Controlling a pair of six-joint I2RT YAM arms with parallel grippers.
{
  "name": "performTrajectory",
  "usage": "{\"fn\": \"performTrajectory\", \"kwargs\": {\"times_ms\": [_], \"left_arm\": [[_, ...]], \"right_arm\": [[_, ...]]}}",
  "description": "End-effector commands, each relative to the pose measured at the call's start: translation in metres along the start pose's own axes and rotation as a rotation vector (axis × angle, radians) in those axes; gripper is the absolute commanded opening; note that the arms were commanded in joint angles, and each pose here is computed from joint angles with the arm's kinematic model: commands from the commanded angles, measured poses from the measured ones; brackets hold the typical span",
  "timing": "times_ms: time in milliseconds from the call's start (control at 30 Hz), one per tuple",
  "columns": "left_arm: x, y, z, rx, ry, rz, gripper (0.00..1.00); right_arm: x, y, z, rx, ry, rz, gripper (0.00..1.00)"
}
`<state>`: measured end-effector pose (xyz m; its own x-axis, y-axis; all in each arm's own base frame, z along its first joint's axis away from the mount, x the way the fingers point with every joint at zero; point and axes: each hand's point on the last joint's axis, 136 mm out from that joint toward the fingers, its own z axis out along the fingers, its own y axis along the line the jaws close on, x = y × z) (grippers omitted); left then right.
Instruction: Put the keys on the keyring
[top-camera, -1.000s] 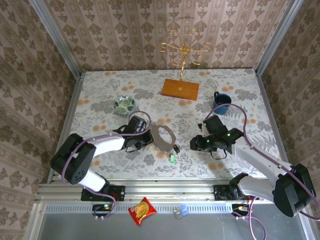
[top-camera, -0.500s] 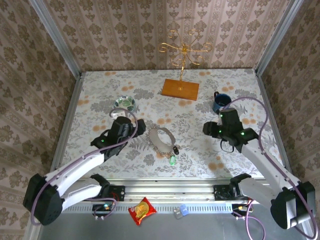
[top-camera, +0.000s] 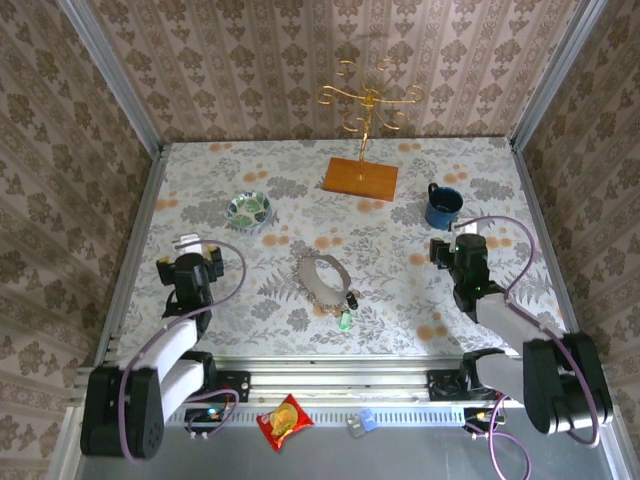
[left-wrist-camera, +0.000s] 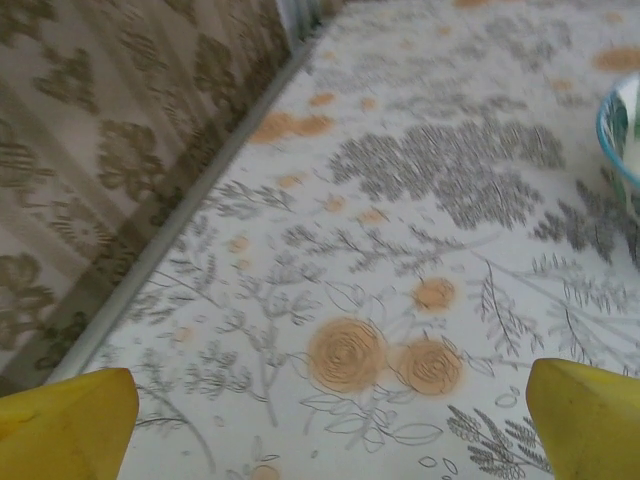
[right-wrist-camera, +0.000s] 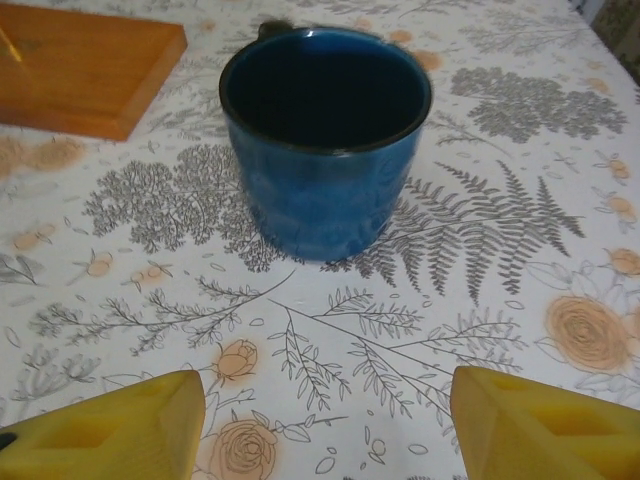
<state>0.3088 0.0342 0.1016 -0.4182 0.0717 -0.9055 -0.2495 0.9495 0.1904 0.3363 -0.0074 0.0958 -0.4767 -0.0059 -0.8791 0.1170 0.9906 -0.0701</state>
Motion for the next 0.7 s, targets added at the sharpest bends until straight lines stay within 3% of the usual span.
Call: {"fn": "performTrajectory", "kwargs": {"times_ms": [0, 133, 200, 267, 300, 433, 533, 667], "left_arm": [[-0.041, -0.026, 0.009, 0.133, -0.185, 0.016, 1.00], [-0.055, -0.039, 0.032, 0.172, -0.254, 0.014, 1.00], [-0.038, -0.052, 0.050, 0.218, -0.202, 0.029, 1.00], [-0.041, -0.058, 0.052, 0.239, -0.237, 0.050, 1.00], [-0.037, -0.058, 0.054, 0.250, -0.185, 0.035, 1.00], [-0.033, -0.038, 0.071, 0.124, -0.096, -0.014, 1.00], [-0.037, -0.055, 0.059, 0.151, -0.171, 0.069, 1.00], [-0.039, -0.051, 0.056, 0.116, -0.200, 0.066, 1.00]], "right_arm": [[-0.050, 0.005, 0.006, -0.043, -0.241, -0.016, 0.68], [-0.050, 0.011, 0.024, -0.129, -0.237, 0.047, 0.68], [-0.037, 0.012, 0.036, -0.131, -0.229, 0.049, 0.68], [-0.032, 0.014, 0.042, -0.141, -0.237, 0.049, 0.68], [-0.026, 0.015, 0.043, -0.144, -0.184, 0.041, 0.69], [-0.028, 0.010, 0.054, -0.109, -0.129, 0.058, 0.70], [-0.031, 0.009, 0.055, -0.104, -0.136, 0.059, 0.71], [-0.031, 0.009, 0.055, -0.104, -0.136, 0.059, 0.76]]}}
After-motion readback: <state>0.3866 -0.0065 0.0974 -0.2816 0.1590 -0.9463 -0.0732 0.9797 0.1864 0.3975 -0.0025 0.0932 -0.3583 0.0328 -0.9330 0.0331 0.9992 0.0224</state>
